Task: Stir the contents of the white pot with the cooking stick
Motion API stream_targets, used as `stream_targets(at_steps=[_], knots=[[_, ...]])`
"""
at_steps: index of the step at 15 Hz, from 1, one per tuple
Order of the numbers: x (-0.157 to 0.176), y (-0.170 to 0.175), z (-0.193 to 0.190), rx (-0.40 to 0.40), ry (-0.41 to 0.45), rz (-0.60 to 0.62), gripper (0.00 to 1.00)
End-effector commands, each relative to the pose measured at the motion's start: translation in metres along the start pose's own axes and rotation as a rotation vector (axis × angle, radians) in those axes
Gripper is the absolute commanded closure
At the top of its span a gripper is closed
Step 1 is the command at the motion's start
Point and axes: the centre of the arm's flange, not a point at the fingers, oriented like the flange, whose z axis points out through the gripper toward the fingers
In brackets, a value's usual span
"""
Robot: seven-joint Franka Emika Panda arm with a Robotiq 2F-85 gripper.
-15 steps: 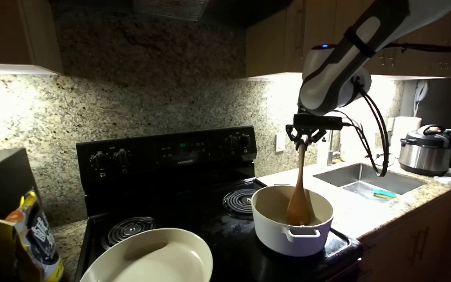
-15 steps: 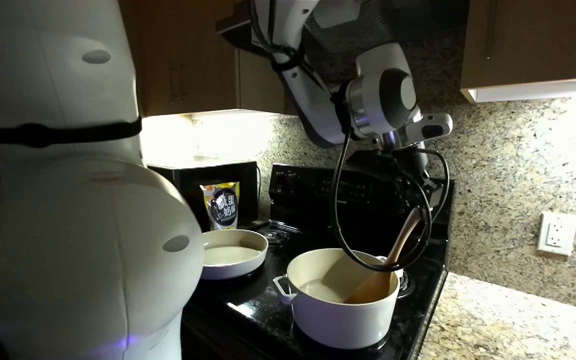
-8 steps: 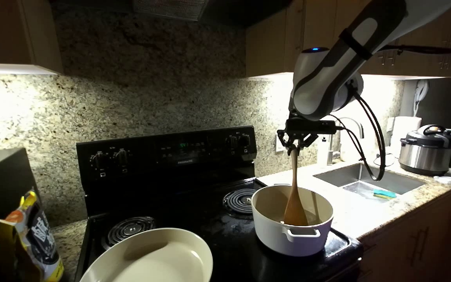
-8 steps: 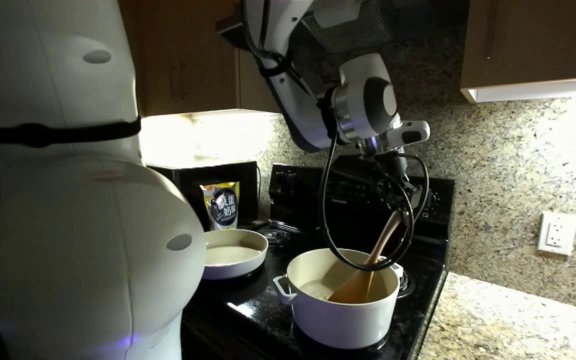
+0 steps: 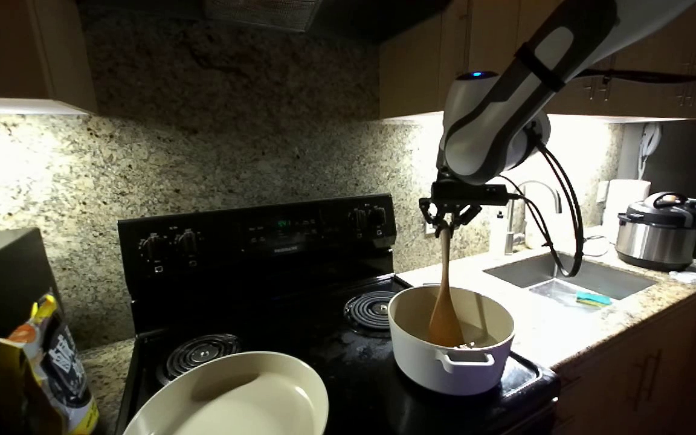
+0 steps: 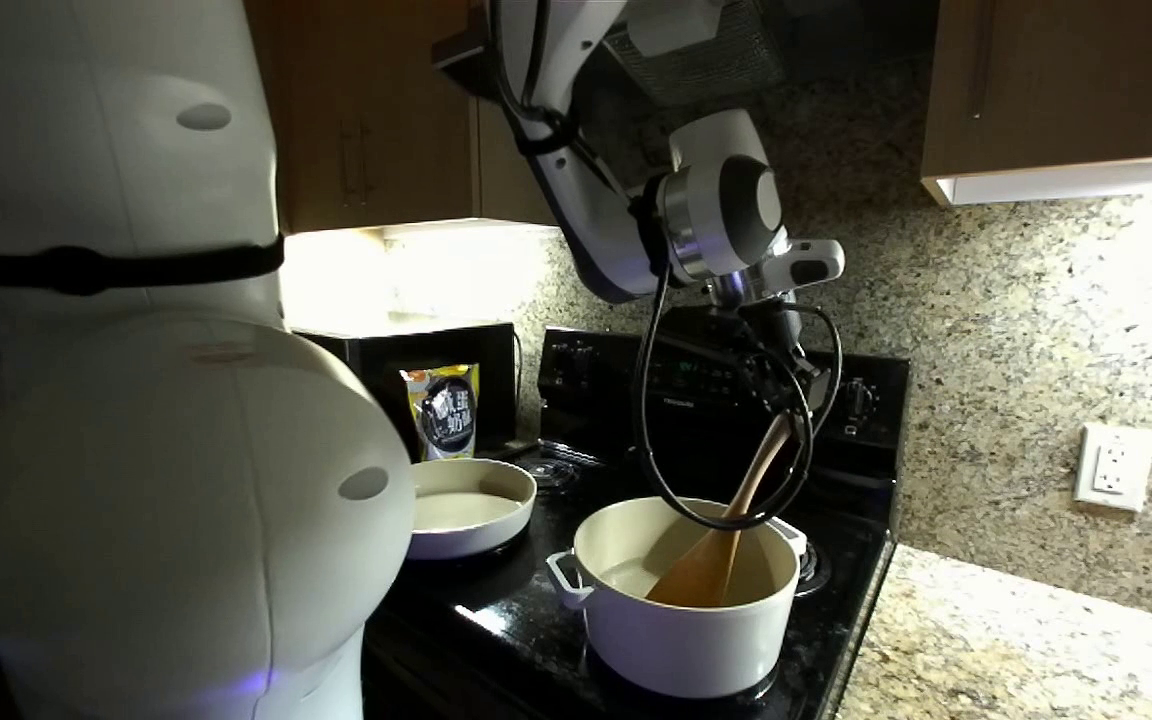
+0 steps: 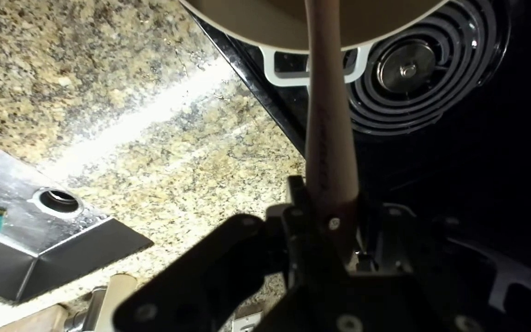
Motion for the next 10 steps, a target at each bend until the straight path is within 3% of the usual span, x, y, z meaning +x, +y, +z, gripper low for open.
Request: stream_targets(at_steps=[1, 5, 10], knots=[[0.02, 0.002, 0.014, -0.029, 0.021, 0.084, 0.93], [0.036, 0.019, 0.022, -0.039, 0.017, 0.169, 0.93], [0.029, 0.039, 0.027, -0.049, 0.0, 0.201, 0.93]])
